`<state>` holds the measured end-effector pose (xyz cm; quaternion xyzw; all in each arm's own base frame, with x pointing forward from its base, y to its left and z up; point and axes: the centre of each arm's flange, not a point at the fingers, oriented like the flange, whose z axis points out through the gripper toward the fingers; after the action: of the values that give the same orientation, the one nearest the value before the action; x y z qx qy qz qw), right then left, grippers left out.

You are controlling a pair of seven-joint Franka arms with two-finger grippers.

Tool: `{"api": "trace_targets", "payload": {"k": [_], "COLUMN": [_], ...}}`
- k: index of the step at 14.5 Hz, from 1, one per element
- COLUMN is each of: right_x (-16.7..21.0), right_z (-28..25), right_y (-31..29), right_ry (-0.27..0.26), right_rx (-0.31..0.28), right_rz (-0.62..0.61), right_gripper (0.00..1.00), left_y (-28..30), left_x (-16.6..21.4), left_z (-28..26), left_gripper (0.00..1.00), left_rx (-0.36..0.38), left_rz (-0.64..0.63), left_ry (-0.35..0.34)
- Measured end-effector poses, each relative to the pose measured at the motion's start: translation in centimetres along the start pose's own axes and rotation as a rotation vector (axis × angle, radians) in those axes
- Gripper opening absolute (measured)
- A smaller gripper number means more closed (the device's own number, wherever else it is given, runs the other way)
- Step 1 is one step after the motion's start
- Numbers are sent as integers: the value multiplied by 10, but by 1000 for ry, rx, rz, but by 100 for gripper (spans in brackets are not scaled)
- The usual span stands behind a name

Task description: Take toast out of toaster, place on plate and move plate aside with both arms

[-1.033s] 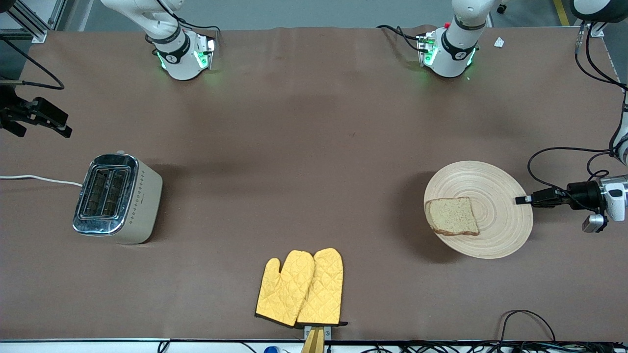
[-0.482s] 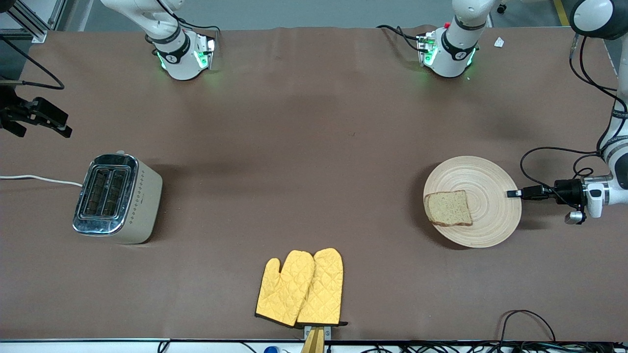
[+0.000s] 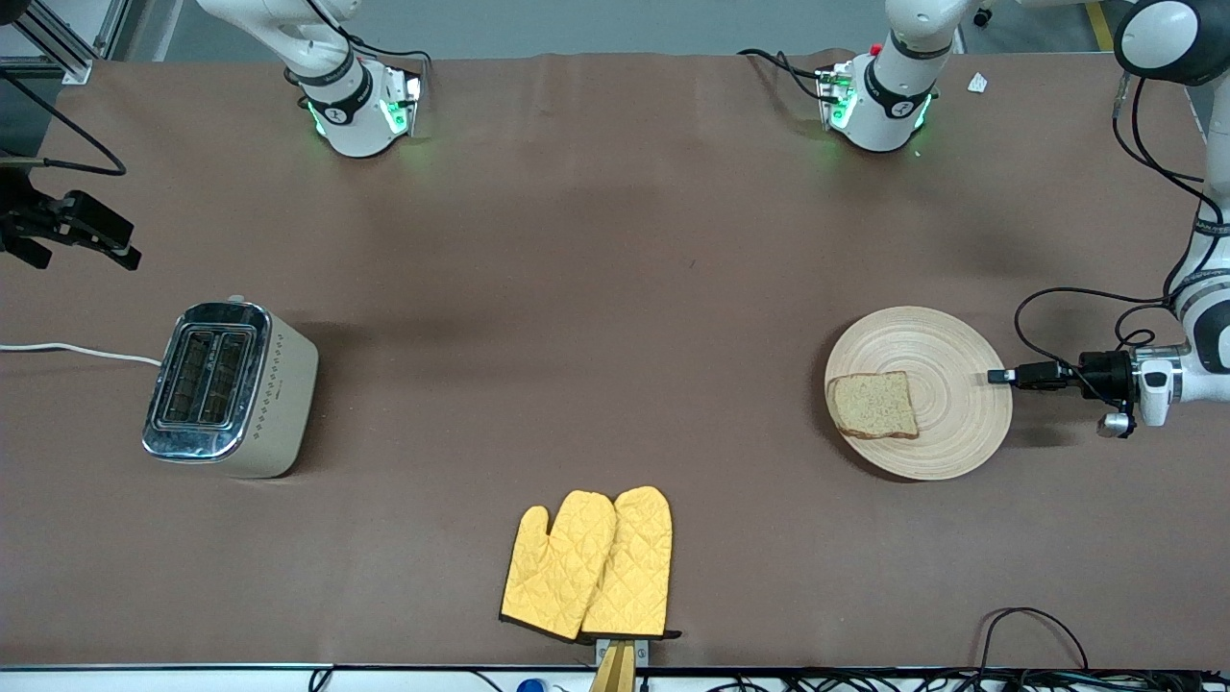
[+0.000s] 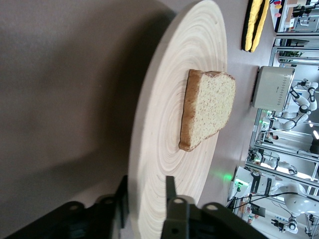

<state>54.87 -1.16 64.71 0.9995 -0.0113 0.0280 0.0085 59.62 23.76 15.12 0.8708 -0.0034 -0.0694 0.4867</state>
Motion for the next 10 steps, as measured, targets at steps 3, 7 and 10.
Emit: {"api": "trace_targets", "payload": {"k": [3, 7, 10], "right_x": [0, 0, 0], "right_z": [0, 0, 0], "right_y": [0, 0, 0], "right_ry": [0, 0, 0], "right_rx": [0, 0, 0], "right_rz": [0, 0, 0], "right_gripper": [100, 100, 100], "left_y": [31, 123, 234], "left_x": [20, 52, 67], "left_z": [-33, -70, -60], "left_gripper": [70, 100, 100], "left_rx": [90, 300, 455], "left_rz": [44, 70, 35], "left_ry": [21, 15, 10]}}
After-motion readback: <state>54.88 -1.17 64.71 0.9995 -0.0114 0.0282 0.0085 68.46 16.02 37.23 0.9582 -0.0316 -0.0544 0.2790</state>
